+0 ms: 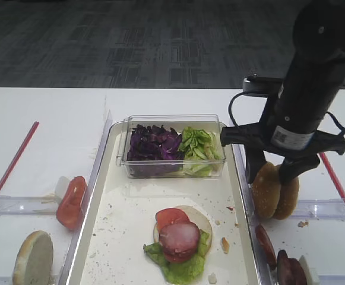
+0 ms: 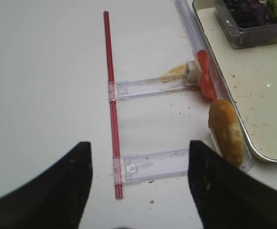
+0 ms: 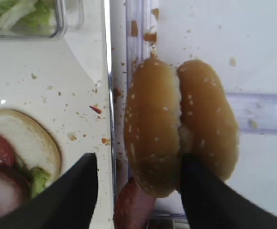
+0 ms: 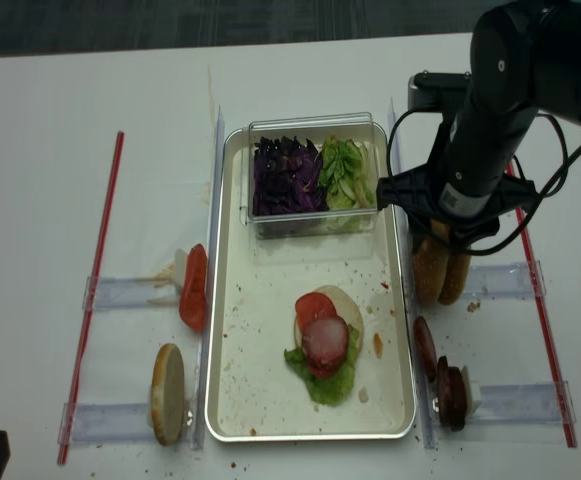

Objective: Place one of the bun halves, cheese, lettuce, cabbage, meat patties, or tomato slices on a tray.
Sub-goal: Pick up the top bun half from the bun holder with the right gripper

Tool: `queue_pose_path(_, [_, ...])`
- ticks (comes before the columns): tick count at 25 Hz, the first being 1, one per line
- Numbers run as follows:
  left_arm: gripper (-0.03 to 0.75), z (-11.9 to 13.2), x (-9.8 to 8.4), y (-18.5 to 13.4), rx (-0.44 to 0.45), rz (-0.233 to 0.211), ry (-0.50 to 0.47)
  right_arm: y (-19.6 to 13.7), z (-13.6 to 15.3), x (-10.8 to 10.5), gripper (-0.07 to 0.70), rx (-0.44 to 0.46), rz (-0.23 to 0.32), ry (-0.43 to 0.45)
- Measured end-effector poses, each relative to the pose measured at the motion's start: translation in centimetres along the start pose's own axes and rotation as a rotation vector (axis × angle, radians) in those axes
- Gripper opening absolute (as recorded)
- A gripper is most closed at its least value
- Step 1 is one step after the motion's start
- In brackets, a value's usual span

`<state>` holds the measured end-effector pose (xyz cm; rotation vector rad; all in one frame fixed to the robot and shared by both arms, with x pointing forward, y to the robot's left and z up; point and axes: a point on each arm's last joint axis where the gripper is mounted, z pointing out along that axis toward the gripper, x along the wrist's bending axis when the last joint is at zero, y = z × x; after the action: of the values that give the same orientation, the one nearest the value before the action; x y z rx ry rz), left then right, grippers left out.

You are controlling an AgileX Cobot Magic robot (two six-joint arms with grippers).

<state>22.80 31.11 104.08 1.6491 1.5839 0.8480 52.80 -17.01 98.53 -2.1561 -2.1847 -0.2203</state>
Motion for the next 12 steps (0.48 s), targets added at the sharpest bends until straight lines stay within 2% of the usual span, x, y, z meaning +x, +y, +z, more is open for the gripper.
queue_pose_path(12, [0.438,0.0,0.0,0.0,0.0,0.0,0.0,0.4,1.6,0.1,0.433,0.033,-0.026,0.007])
